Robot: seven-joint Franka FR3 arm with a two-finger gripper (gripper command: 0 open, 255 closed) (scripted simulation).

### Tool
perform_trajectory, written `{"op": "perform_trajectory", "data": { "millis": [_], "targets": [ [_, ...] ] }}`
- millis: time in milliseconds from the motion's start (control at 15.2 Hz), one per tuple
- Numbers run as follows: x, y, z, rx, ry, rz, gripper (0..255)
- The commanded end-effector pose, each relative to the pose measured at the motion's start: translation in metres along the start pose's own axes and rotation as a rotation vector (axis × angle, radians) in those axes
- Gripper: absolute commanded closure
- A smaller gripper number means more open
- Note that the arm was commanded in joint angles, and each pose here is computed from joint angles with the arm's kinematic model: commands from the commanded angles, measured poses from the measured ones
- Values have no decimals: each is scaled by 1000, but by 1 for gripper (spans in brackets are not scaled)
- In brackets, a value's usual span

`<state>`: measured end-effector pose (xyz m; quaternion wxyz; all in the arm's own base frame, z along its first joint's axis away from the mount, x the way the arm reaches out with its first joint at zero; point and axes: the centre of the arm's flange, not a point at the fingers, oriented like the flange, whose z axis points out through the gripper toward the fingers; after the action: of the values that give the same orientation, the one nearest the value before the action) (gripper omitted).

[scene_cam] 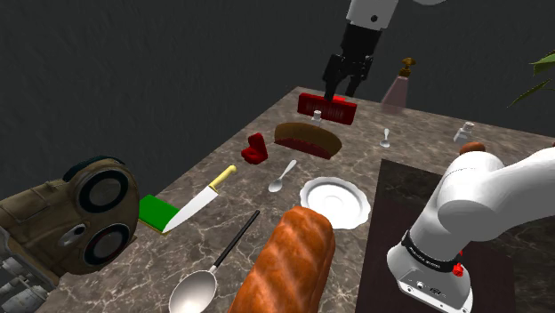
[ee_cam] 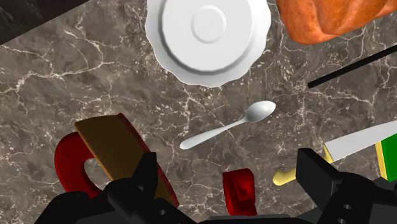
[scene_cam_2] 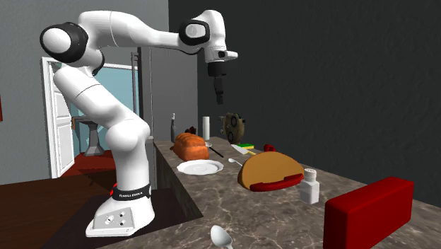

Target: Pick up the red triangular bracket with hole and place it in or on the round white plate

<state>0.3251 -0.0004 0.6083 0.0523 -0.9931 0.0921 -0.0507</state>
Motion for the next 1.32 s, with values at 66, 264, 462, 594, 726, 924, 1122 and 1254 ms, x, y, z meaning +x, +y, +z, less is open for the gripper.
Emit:
{"op": "perform_trajectory", "data": {
  "millis": [66,264,462,594,726,924,1122,1254],
  "targets": [
    [9,-3,9,-3,2,-5,0],
    [36,-13,36,-13,9,-21,0],
    [63,-23,63,-23,15,-36,0],
    [81,-30,81,-30,19,-46,0],
    [99,-37,98,-37,24,-57,0],
    [125,-47,125,-47,30,-72,0],
    [152,-57,152,-57,37,-88,0],
    [170,-65,169,-64,41,-98,0]
  ]
}}
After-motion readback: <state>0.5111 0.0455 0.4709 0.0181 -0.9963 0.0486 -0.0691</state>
